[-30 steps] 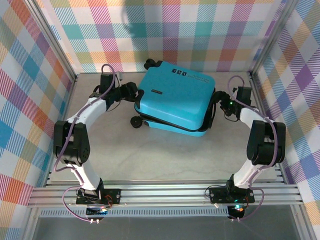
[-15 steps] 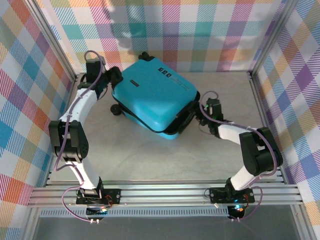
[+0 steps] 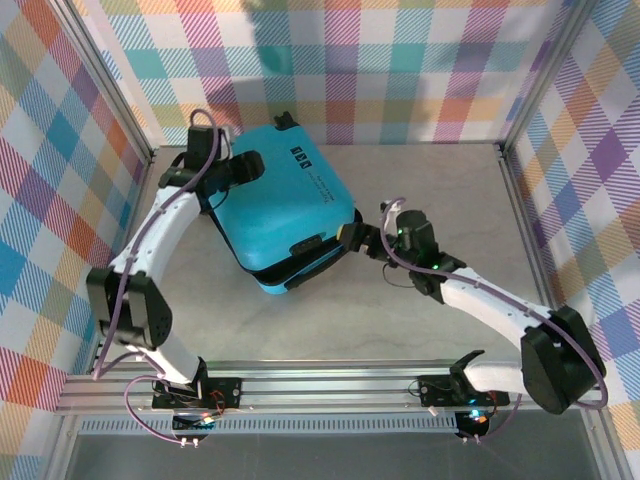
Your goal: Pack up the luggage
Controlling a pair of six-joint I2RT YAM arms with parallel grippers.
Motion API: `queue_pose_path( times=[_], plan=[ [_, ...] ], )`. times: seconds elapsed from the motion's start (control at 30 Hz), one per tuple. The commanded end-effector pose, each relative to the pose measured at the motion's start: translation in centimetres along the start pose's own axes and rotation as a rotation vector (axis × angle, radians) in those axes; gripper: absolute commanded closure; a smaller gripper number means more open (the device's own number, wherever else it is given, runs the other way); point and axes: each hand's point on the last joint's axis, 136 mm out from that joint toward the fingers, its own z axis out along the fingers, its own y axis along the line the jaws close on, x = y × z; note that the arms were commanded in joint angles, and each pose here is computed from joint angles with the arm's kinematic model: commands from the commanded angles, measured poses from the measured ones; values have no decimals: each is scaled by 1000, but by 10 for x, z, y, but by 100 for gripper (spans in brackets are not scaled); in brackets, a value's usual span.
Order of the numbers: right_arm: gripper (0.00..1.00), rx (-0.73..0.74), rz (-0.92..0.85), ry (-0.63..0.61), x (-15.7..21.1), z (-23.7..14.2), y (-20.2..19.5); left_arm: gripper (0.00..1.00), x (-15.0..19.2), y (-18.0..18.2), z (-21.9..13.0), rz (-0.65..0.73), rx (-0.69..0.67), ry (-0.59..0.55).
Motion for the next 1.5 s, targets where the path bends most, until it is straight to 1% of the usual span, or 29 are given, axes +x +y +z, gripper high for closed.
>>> queue_pose_path(
  times=[0.0, 0.13, 0.27, 0.33, 0.53, 0.6, 0.67, 0.7, 0.8, 0.9, 0.97, 1.07, 1.2, 1.3, 1.37, 1.47],
  plan=[
    [11, 77, -81, 16, -18, -8, -19, 32, 13, 35, -32, -50, -154, -25],
    [9, 79, -143, 64, -49, 3, -22, 30, 40, 64, -51, -94, -274, -12],
    [7, 27, -176, 125, -75, 26, -20, 27, 71, 81, -51, -140, -314, 31],
    [6, -6, -168, 138, -88, 38, -19, 26, 82, 86, -47, -164, -321, 55],
    [6, -56, -81, 161, -116, 79, -43, 26, 107, 107, -36, -230, -369, 89],
    [6, -124, -47, 188, -120, 92, -45, 26, 113, 109, -31, -246, -357, 93],
    [6, -212, -33, 226, -118, 104, -41, 26, 119, 104, -24, -258, -314, 108],
    [6, -228, -27, 240, -118, 109, -42, 26, 121, 103, -20, -264, -296, 112],
    [6, -202, 12, 265, -111, 121, -58, 26, 128, 99, -13, -277, -262, 126],
    [6, -196, 30, 276, -103, 124, -66, 26, 131, 109, -17, -289, -310, 114],
    [6, -192, 37, 285, -99, 124, -69, 23, 131, 117, -21, -324, -321, 90],
    [6, -190, 43, 296, -94, 124, -72, 20, 125, 115, -23, -394, -219, 63],
    [6, -185, 55, 304, -90, 125, -75, 17, 124, 125, -28, -428, -230, 47],
    [6, -185, 61, 307, -89, 126, -76, 17, 127, 137, -31, -486, -235, 36],
    [6, -183, 60, 305, -90, 126, -76, 17, 129, 148, -33, -533, -254, 23],
    [7, -181, 61, 303, -90, 125, -77, 16, 130, 161, -38, -562, -291, 1]
  ],
)
